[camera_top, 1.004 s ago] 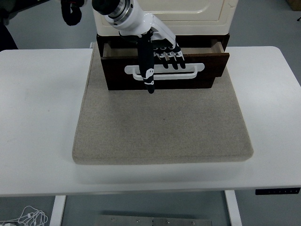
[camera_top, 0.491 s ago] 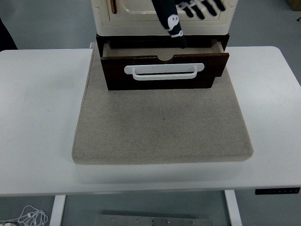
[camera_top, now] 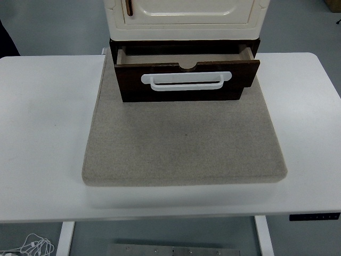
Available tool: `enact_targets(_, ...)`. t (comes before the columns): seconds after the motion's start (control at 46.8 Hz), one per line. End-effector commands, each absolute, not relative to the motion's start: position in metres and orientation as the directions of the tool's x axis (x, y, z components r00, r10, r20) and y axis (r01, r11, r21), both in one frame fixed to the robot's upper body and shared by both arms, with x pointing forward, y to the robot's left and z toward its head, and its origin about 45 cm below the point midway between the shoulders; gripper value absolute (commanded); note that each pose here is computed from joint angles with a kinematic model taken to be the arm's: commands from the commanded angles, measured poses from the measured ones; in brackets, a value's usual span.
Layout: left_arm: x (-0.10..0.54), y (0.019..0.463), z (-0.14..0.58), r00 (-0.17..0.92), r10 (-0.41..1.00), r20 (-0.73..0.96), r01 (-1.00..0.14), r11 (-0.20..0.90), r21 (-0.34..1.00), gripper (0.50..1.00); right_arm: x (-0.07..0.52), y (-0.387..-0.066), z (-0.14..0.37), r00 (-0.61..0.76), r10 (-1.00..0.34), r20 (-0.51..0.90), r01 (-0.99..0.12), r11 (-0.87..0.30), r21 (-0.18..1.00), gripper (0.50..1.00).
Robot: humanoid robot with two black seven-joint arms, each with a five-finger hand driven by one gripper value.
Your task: Open the drawer under the combination cabinet
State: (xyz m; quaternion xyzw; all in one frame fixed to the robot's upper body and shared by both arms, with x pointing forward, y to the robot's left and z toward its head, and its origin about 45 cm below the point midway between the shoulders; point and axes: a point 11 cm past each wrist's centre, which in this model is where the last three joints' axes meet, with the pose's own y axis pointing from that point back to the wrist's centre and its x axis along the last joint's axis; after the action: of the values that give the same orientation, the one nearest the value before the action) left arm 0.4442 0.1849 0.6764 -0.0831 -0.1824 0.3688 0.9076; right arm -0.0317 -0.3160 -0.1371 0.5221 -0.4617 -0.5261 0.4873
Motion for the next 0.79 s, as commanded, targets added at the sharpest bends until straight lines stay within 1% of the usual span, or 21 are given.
enact_targets(0.0, 0.458, 0.208, 0.682, 0.599, 0.775, 0.200, -0.699, 0.628, -0.342, 1.000, -0.033, -0.316, -0.137, 0.019, -0.995, -0.100, 0.033, -0.099, 0.995, 0.926)
enact_targets(0.107, 0.473, 0.237, 0.685, 0.507, 0.856, 0.102, -0.769, 0.503, -0.394, 1.000, -0.032, -0.316, -0.137, 0.020, -0.995, -0.100, 0.031, -0.099, 0.995, 0.926)
enact_targets(0.192, 0.480, 0.256, 0.688, 0.429, 0.902, 0.038, -0.803, 0.400, -0.441, 1.000, -0.032, -0.316, -0.137, 0.020, -0.995, -0.100, 0.031, -0.099, 0.995, 0.926)
enact_targets(0.235, 0.484, 0.267, 0.688, 0.380, 0.925, 0.001, -0.819, 0.336, -0.466, 1.000, -0.032, -0.316, -0.137, 0.020, -0.995, -0.100, 0.031, -0.099, 0.995, 0.926)
enact_targets(0.278, 0.489, 0.283, 0.686, 0.308, 0.950, -0.047, -0.842, 0.249, -0.479, 1.000, -0.032, -0.316, -0.137, 0.020, -0.995, -0.100, 0.031, -0.099, 0.995, 0.926)
enact_targets(0.342, 0.496, 0.306, 0.682, 0.197, 0.973, -0.121, -0.868, 0.115, -0.482, 1.000, -0.032, -0.316, -0.137, 0.020, -0.995, -0.100, 0.031, -0.099, 0.995, 0.926)
enact_targets(0.406, 0.504, 0.328, 0.667, 0.102, 0.979, -0.174, -0.895, 0.014, -0.446, 1.000, -0.032, -0.316, -0.137, 0.020, -0.995, -0.100, 0.031, -0.099, 0.995, 0.926)
enact_targets(0.449, 0.511, 0.342, 0.652, 0.054, 0.979, -0.198, -0.911, -0.033, -0.412, 1.000, -0.032, -0.316, -0.137, 0.020, -0.995, -0.100, 0.031, -0.099, 0.995, 0.926)
enact_targets(0.513, 0.518, 0.357, 0.632, 0.014, 0.973, -0.230, -0.926, -0.074, -0.369, 1.000, -0.032, -0.316, -0.137, 0.020, -0.995, -0.100, 0.031, -0.099, 0.995, 0.926)
enact_targets(0.577, 0.522, 0.367, 0.615, -0.003, 0.963, -0.269, -0.939, -0.095, -0.330, 1.000, -0.033, -0.316, -0.137, 0.019, -0.995, -0.100, 0.033, -0.099, 0.995, 0.926)
enact_targets(0.684, 0.528, 0.376, 0.588, 0.020, 0.932, -0.362, -0.960, -0.084, -0.268, 1.000, -0.032, -0.316, -0.137, 0.020, -0.995, -0.100, 0.031, -0.099, 0.995, 0.926)
enact_targets(0.769, 0.532, 0.381, 0.568, 0.018, 0.904, -0.426, -0.970, -0.088, -0.228, 1.000, -0.032, -0.316, -0.137, 0.020, -0.995, -0.100, 0.031, -0.099, 0.995, 0.926)
